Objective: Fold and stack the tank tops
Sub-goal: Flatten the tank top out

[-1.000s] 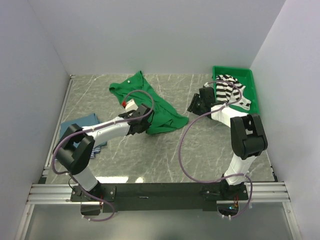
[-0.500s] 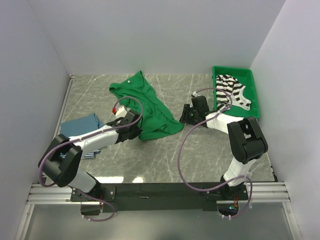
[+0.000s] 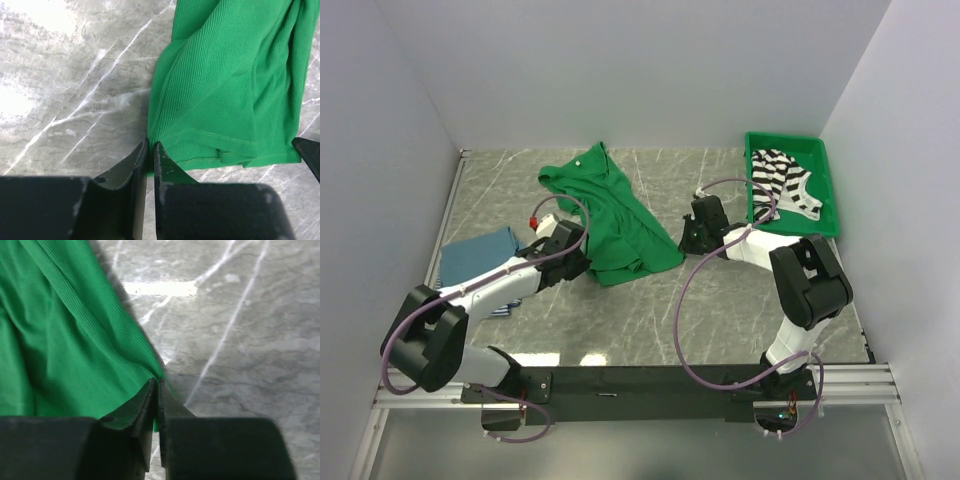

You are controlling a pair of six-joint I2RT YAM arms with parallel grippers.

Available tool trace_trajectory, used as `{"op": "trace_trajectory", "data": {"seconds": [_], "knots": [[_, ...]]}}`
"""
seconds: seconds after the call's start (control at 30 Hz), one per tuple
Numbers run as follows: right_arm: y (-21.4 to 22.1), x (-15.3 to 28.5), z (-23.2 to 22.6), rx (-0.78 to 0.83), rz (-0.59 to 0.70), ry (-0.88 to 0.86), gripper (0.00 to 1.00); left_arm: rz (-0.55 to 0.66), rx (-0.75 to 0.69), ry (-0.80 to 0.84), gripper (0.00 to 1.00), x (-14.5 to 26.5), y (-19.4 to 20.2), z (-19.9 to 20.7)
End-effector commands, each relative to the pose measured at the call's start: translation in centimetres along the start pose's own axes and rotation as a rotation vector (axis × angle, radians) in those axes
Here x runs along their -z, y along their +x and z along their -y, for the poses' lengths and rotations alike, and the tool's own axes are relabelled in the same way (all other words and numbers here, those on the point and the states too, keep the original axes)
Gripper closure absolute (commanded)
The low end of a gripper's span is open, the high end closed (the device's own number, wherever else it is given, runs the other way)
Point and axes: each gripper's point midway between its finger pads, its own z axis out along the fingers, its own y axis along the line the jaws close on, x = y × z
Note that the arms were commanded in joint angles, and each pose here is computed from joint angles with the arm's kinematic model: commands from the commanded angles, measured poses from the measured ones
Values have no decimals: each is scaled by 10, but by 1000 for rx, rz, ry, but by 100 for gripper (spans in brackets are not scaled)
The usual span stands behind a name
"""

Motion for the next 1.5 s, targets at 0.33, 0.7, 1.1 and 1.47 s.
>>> {"op": "trace_trajectory", "data": {"seconds": [0.33,0.7,1.1,1.47], "knots": [[-19,19,26,-60,80,168,99,57,68,-14,98,33,-24,-44],[-37,49,48,-128,166,242,100,-2,120,71,92,47,-15,-64],[-38,62,45,-147,189,211,73,-87,121,162,48,44,13,-63],[-37,62,48,-136,181,226,73,-83,90,63,50,21,13,-75]]}}
